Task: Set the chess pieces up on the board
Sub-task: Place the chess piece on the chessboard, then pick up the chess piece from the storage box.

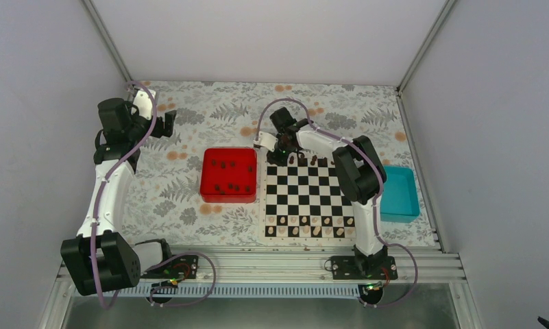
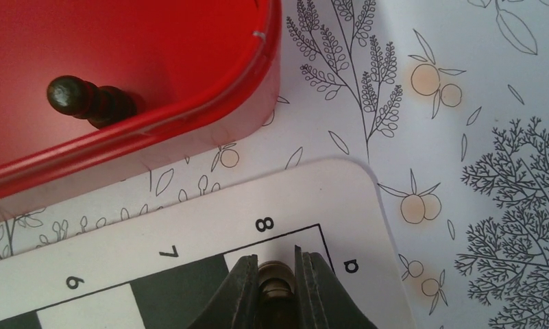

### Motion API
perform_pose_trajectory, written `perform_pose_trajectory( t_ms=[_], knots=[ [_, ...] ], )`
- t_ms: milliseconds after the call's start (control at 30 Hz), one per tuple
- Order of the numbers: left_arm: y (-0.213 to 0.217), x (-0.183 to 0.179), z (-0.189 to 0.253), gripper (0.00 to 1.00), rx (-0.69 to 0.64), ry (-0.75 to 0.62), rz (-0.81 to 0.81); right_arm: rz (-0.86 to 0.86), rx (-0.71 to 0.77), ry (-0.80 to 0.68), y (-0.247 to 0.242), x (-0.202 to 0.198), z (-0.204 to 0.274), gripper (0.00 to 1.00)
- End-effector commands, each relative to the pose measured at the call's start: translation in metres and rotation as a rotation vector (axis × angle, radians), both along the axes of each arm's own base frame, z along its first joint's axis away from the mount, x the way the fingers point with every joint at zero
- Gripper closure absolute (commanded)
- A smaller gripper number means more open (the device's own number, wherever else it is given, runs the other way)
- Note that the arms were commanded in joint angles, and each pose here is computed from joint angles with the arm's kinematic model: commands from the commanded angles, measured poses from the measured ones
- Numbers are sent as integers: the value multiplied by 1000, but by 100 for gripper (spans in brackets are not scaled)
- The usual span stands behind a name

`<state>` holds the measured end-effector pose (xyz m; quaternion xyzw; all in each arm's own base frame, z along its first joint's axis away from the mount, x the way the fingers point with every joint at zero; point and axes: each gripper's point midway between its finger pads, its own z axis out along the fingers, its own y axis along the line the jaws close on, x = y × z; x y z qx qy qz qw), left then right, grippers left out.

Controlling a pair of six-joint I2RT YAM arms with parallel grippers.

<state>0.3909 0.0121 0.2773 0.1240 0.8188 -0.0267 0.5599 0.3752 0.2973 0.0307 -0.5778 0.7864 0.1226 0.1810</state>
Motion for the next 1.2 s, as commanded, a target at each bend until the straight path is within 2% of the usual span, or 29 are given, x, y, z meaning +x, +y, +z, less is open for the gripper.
perform_pose_trajectory(
  t_ms=[0, 100, 233, 367, 500, 667, 867, 1167],
  knots=[
    [-2, 0, 1, 0, -7, -2, -16, 15, 3, -3, 5, -1, -1, 87],
    [-2, 0, 1, 0, -6, -4, -14, 12, 4, -28, 4, 1, 8, 83],
    [-2, -1, 1, 0, -5, -4, -13, 6, 9, -87, 3, 9, 31, 68],
    [-2, 0, 0, 0, -8, -3, -19, 31, 40, -152, 23, 15, 73, 58],
    [-2, 0, 2, 0, -6, -7, -16, 111, 51, -207, 64, 1, 104, 56],
    [-1, -1, 3, 0, -4, -7, -10, 219, 57, -238, 116, -25, 113, 56],
    [-2, -2, 4, 0, -4, -11, -14, 267, 47, -220, 150, -36, 90, 56],
    [-1, -2, 2, 0, -4, -9, -14, 267, 18, -187, 157, -35, 51, 56]
  ],
)
